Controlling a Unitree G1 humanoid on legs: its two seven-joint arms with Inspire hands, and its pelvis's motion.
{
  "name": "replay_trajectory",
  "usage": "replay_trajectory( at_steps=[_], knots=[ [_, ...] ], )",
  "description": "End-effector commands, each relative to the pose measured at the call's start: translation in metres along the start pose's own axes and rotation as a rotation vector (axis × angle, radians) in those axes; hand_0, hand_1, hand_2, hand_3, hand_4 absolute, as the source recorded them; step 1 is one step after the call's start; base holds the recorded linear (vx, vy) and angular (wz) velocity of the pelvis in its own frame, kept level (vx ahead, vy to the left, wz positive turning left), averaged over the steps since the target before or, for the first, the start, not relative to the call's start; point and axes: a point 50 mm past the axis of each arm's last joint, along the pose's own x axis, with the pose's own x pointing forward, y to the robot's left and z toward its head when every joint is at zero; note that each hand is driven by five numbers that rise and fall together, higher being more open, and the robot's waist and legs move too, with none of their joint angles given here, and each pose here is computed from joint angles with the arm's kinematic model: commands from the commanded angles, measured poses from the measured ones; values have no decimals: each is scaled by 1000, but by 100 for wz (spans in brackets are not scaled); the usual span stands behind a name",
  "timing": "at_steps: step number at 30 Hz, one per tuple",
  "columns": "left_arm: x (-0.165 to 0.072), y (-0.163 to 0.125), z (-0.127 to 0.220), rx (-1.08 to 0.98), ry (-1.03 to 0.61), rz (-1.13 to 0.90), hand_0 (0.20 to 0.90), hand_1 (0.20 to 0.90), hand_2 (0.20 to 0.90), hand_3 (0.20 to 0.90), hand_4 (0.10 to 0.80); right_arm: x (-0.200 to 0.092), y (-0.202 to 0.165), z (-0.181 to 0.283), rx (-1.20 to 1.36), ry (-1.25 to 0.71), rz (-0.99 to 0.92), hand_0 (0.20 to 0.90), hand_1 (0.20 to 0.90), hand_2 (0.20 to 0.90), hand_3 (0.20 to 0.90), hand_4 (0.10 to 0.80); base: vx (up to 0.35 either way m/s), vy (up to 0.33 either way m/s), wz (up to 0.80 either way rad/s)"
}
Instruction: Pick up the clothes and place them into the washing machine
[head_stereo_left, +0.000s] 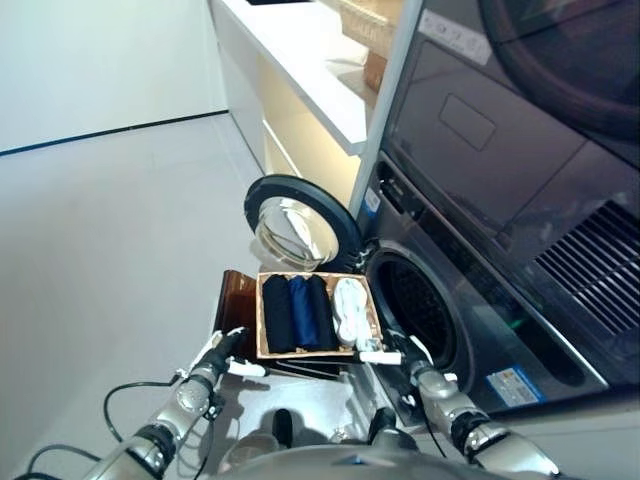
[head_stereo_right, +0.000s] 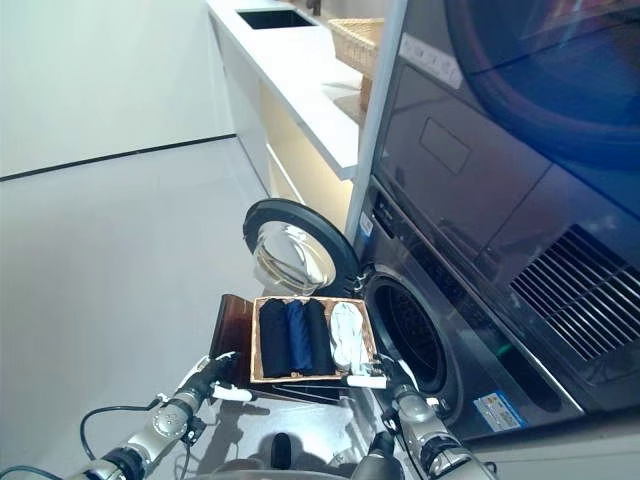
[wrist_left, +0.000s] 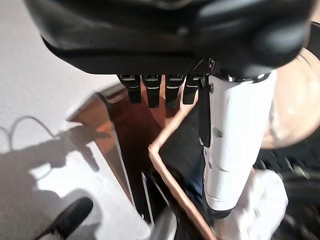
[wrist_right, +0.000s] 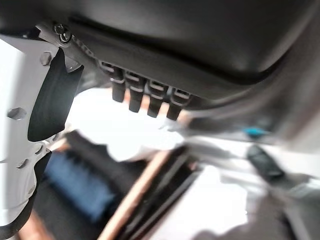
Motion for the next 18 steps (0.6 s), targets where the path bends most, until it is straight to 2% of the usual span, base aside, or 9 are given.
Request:
replay_trajectory(
  at_steps=[1, 4, 6, 8, 9, 18],
  knots=[
    [8, 15, 73, -66, -321, 73, 900, 900, 900, 900, 800, 12, -21, 61, -22, -165, -103, 900, 900, 900, 900, 800, -9, -54, 58],
    [5, 19, 85, -86, -378, 84, 900, 900, 900, 900, 800, 15, -25, 76, -9, -178, -144, 900, 900, 900, 900, 800, -66, -22, 31],
    [-1, 33, 114, -110, -510, 139, 900, 900, 900, 900, 800, 18, -31, 107, -33, -230, -204, 900, 900, 900, 900, 800, -126, -3, 4],
    [-2, 37, 120, -110, -540, 160, 900, 900, 900, 900, 800, 18, -35, 114, -39, -239, -229, 900, 900, 900, 900, 800, -76, 9, 1],
    [-6, 47, 133, -122, -602, 197, 900, 900, 900, 900, 800, 17, -43, 133, -53, -275, -261, 900, 900, 900, 900, 800, -76, 12, -2],
    [-21, 74, 170, -133, -768, 288, 900, 900, 900, 900, 800, 13, -59, 174, -162, -331, -354, 900, 900, 900, 900, 800, -12, 6, 1]
  ],
)
